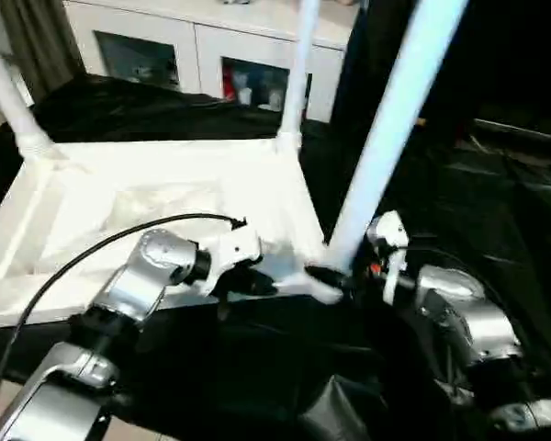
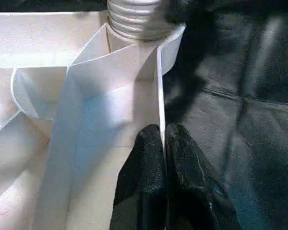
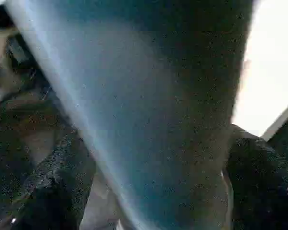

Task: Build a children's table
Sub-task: Rotate leg to tighten

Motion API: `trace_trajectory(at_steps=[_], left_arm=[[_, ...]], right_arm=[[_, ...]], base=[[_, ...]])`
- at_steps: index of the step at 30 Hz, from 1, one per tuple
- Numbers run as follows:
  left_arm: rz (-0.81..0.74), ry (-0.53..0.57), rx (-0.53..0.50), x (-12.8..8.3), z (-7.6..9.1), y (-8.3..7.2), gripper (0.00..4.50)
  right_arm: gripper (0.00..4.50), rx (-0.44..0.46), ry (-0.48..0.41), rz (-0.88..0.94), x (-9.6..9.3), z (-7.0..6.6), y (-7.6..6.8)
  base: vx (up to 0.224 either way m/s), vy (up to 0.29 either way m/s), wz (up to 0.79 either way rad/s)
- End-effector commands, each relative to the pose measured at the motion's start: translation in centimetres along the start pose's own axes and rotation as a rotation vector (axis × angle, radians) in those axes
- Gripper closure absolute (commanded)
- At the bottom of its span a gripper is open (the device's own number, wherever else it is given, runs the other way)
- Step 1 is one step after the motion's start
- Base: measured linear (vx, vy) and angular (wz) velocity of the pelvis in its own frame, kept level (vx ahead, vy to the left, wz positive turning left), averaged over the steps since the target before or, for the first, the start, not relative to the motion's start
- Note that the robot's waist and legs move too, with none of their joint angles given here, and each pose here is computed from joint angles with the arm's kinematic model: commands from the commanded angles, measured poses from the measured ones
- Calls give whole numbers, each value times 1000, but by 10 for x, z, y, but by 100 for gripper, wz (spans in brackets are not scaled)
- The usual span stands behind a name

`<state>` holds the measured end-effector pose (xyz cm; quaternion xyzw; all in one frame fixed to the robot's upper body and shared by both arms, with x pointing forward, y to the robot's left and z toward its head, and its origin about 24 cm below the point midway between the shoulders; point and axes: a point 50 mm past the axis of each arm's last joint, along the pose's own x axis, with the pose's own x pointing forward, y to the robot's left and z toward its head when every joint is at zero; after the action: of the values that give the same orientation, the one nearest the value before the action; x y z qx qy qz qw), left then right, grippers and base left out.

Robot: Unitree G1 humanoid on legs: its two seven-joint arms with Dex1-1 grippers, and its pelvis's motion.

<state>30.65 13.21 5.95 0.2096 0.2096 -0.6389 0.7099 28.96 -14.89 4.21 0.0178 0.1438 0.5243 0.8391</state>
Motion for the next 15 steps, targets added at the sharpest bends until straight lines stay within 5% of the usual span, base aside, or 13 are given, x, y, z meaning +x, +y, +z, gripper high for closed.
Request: trace_trajectory(at_steps=[1, 15], left_arm=[[-48, -36, 13, 4, 5, -5, 450], [-56, -32, 0, 0, 2, -8, 450]], right_arm=[[66, -12, 30, 53, -1, -1, 4], [94, -12, 63, 77, -2, -3, 6]], base=[[0, 0, 0], [0, 0, 0]])
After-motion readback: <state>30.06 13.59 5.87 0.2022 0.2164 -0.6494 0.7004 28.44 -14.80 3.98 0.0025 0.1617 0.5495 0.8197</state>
